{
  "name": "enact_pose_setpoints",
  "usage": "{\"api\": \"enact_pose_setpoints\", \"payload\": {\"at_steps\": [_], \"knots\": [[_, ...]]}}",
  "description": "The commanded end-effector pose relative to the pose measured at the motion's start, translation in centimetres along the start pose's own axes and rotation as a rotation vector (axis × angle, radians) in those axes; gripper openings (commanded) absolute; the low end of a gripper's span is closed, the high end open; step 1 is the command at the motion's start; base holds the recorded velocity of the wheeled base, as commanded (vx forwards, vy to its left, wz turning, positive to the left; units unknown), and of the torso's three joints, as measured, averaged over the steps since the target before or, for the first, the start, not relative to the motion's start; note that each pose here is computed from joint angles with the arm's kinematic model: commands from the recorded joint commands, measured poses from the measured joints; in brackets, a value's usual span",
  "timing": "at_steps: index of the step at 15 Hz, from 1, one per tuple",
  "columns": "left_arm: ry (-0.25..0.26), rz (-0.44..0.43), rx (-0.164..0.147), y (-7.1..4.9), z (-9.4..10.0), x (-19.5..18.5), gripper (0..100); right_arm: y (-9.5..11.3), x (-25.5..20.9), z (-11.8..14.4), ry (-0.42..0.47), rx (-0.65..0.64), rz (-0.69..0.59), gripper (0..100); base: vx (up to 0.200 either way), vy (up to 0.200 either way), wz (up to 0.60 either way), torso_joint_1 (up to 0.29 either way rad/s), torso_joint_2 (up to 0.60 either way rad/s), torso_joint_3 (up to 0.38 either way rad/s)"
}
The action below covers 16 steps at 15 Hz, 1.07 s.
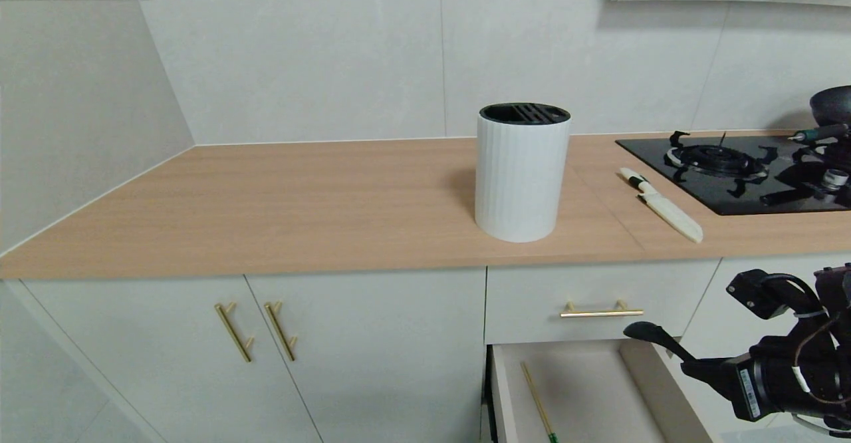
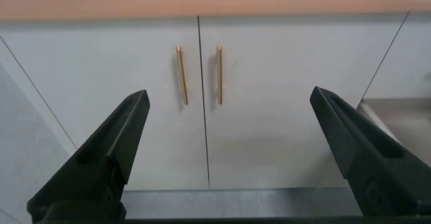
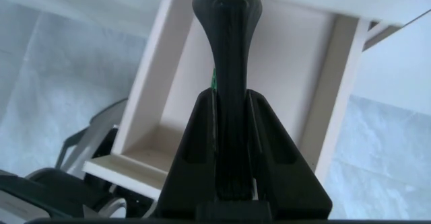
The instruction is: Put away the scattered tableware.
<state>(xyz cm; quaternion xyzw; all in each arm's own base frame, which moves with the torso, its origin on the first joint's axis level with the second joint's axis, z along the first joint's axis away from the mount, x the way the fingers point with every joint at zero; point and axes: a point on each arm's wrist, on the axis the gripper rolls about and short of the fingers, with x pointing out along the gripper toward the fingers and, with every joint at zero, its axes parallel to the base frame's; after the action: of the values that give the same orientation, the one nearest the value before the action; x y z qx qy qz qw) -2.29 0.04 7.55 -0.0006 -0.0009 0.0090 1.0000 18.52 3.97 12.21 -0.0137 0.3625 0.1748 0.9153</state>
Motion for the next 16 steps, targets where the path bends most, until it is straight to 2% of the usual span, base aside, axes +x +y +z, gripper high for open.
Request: {"api": "enact_pose_setpoints", "payload": {"at_steps": [1, 9, 16], "knots": [[0.0, 0.0, 0.0, 0.0, 0.0, 0.0, 100, -0.1, 0.4, -0.1, 0.017, 0.003, 0.001, 0, 0.0, 0.0, 0.0, -0.207, 0.5, 0.29], [0.0, 0.0, 0.0, 0.0, 0.0, 0.0, 100, -0.3, 1.7, -0.4, 0.047, 0.009, 0.0, 0, 0.0, 0.0, 0.0, -0.183, 0.48, 0.29], [0.0, 0.0, 0.0, 0.0, 0.0, 0.0, 100, -0.5, 2.8, -1.0, 0.059, 0.011, 0.0, 0, 0.0, 0.0, 0.0, -0.12, 0.41, 0.284]]}}
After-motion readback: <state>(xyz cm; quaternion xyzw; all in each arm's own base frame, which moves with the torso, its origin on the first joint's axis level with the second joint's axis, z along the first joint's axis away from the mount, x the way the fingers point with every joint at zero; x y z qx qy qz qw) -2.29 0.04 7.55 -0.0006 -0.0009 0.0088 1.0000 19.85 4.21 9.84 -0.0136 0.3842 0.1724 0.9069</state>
